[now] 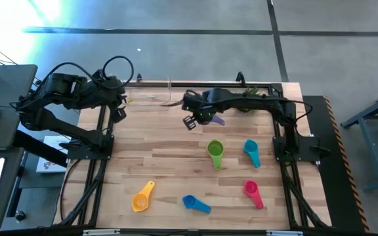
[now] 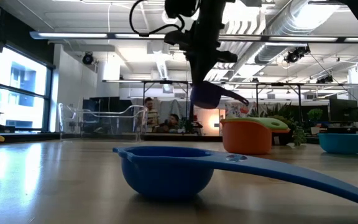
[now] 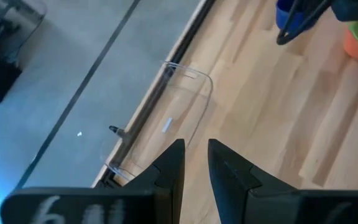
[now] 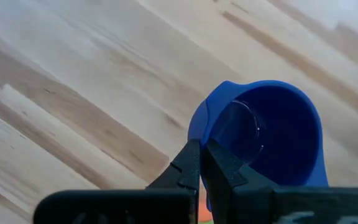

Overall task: Nest measuring cups in basket
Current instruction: Stack the dark blue measuring cup on top of the green measuring cup

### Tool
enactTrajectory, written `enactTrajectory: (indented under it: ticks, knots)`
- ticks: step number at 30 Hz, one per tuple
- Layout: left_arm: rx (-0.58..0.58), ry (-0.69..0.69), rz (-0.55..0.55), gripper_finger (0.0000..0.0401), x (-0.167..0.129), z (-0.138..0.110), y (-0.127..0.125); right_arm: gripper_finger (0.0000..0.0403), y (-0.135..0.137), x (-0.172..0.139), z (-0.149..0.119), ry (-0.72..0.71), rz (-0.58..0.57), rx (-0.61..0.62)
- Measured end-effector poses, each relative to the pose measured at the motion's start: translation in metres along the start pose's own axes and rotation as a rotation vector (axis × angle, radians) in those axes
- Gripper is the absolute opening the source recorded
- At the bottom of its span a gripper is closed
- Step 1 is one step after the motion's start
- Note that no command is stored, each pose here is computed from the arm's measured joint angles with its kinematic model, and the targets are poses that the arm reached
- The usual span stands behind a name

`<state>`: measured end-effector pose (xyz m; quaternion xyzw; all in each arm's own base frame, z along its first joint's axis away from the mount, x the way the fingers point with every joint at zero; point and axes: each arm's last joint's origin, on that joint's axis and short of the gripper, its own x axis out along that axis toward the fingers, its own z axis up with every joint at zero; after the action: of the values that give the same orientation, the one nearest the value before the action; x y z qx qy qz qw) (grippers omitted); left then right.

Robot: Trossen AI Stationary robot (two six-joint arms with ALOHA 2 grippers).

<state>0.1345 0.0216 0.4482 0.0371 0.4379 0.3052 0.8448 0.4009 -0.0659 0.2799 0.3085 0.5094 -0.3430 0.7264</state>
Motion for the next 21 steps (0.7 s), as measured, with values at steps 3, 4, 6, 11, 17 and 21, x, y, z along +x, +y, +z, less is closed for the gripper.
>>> enactTrajectory:
  ticks: [3,4,6,11,17,21]
  knots:
    - [0.049,0.005,-0.028,0.0062,0.0,0.0,-0.001,0.0,0.009,-0.002,-0.012,-0.013,-0.026,0.096]
    - [0.066,0.005,-0.032,0.0062,0.0,0.0,-0.001,0.0,0.012,-0.003,-0.017,-0.021,-0.039,0.127]
    - [0.103,0.005,-0.038,0.0062,0.0,0.0,-0.001,0.0,0.018,-0.005,-0.025,-0.045,-0.063,0.188]
    - [0.186,0.005,-0.049,0.0062,0.0,0.0,-0.001,0.0,0.029,-0.01,-0.046,-0.097,-0.12,0.321]
    - [0.254,0.003,-0.049,0.0062,0.0,0.0,-0.001,0.0,0.041,-0.016,-0.072,-0.128,-0.15,0.429]
    - [0.263,0.002,-0.049,0.0062,0.0,0.0,-0.001,0.0,0.047,-0.021,-0.09,-0.148,-0.172,0.495]
